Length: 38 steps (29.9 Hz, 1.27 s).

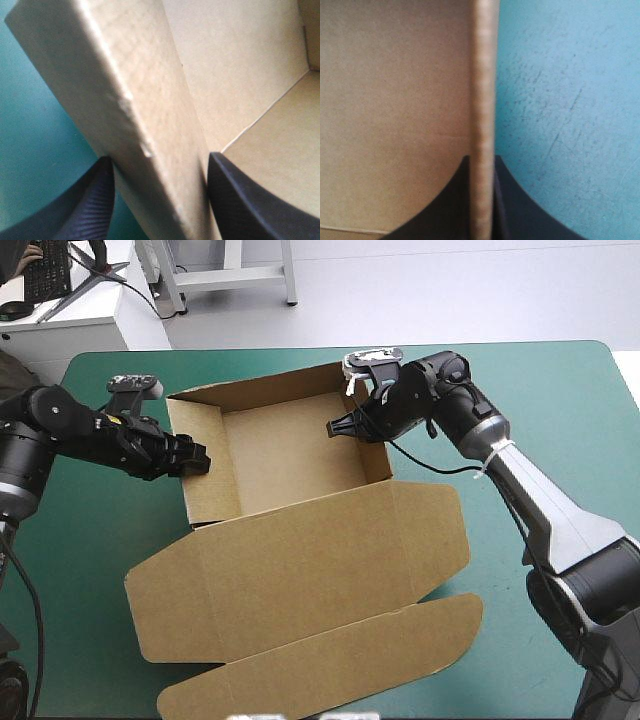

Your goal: Fold the box

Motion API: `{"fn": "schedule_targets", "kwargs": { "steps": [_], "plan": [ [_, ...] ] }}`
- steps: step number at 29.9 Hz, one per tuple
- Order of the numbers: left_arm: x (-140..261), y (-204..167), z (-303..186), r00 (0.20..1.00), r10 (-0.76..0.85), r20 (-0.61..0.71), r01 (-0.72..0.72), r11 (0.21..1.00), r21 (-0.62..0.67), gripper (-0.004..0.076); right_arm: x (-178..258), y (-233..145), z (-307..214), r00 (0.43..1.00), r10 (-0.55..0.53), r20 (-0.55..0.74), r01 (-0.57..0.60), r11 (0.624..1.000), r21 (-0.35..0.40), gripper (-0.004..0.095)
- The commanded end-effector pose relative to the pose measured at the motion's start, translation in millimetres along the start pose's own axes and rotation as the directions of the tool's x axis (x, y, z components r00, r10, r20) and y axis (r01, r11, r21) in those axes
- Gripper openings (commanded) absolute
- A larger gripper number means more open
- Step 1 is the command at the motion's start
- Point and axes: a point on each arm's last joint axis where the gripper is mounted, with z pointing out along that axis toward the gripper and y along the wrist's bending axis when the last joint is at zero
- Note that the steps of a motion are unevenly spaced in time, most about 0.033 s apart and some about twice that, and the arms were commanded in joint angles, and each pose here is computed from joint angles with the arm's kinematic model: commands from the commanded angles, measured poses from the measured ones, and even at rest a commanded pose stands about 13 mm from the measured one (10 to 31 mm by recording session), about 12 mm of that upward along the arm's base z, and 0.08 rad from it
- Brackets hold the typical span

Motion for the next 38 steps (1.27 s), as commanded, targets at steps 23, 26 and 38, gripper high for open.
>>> {"fn": "schedule_targets", "kwargs": {
  "steps": [23, 26, 38],
  "plan": [
    [-2.7, -36.8, 0.3, 0.989, -0.067, 0.130, 0.093, 0.974, -0.207, -0.0010, 0.8, 3.9, -34.1, 0.998, 0.056, 0.010, -0.056, 0.998, 0.021, 0.0000],
    [-2.8, -37.0, 1.6, 0.988, -0.077, 0.131, 0.104, 0.971, -0.215, -0.0010, 1.9, 1.6, -34.2, 0.999, 0.046, -0.001, -0.046, 0.998, 0.047, -0.0001],
    [-19.3, -35.4, 35.9, 0.996, -0.080, 0.028, 0.085, 0.962, -0.260, -0.0010, 7.3, -13.4, -36.3, 0.998, 0.004, -0.062, 0.009, 0.977, 0.211, -0.0001]
  ]
}}
